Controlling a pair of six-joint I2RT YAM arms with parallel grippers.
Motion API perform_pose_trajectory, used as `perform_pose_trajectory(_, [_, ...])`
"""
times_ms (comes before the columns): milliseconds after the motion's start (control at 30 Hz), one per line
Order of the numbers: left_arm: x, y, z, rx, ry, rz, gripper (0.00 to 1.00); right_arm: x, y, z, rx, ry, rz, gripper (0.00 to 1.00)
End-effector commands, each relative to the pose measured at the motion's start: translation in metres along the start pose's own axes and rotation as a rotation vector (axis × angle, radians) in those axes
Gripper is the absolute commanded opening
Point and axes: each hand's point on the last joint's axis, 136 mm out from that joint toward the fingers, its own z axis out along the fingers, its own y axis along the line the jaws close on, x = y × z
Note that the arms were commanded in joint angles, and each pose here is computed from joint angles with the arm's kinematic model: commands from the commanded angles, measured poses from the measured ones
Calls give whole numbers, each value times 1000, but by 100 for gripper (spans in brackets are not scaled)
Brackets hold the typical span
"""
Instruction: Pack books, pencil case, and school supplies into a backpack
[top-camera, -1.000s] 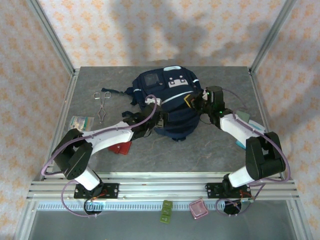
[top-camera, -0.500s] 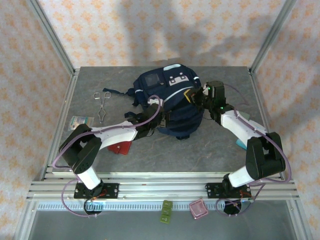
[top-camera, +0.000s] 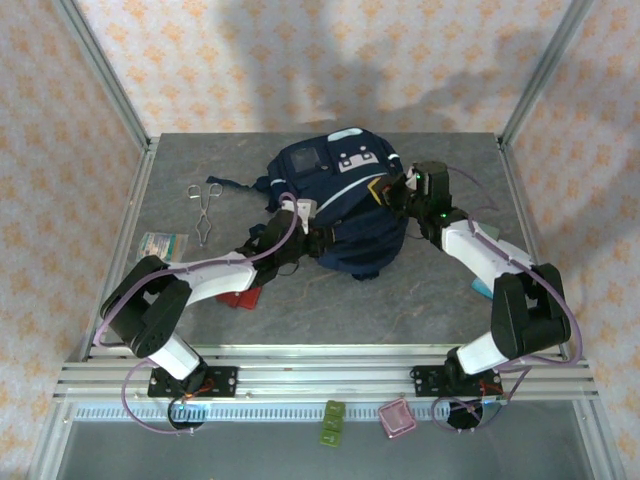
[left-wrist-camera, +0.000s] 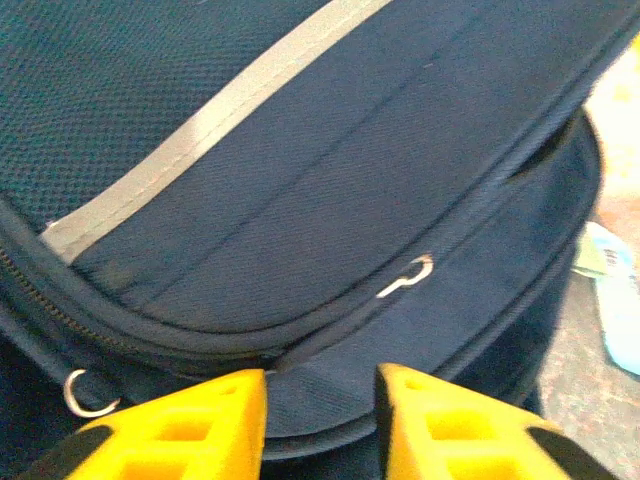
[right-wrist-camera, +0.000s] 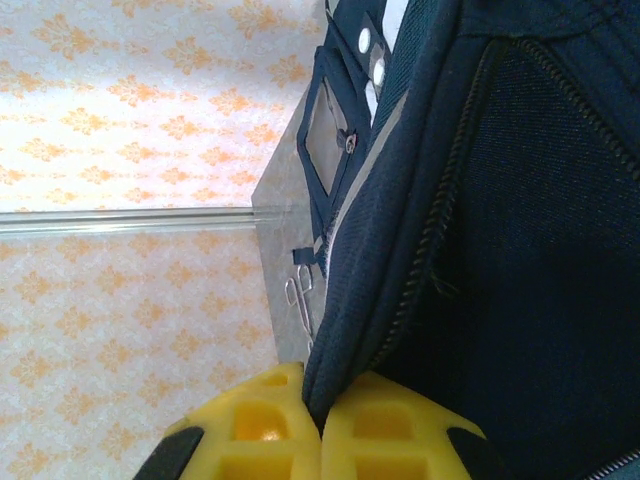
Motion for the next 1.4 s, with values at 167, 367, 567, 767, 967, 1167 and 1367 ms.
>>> perform_pose_trajectory(167, [-20, -30, 1, 126, -37, 7, 54, -6, 51, -4, -151, -13, -92, 0])
perform_pose_trajectory(367, [-21, -4, 9, -43, -32, 16, 53, -6, 50, -5, -146, -15, -96, 0])
perform_pose_trajectory(567, [-6, 35, 8, -263, 31, -4, 36, -9, 56, -3, -152, -15, -99, 0])
perform_pose_trajectory(767, [1, 33, 8, -229, 25, -29, 40, -13, 74, -3, -182, -13, -117, 0])
perform_pose_trajectory(967, [-1, 20, 21, -191, 47, -12, 51, -10, 67, 0, -175, -3, -105, 0])
perform_pose_trajectory(1167, [-5, 1, 42, -98, 64, -38, 55, -6, 66, 0, -172, 5, -108, 0])
perform_pose_trajectory(1367, [-24, -26, 43, 27, 4, -30, 37, 0, 64, 2, -177, 20, -102, 0])
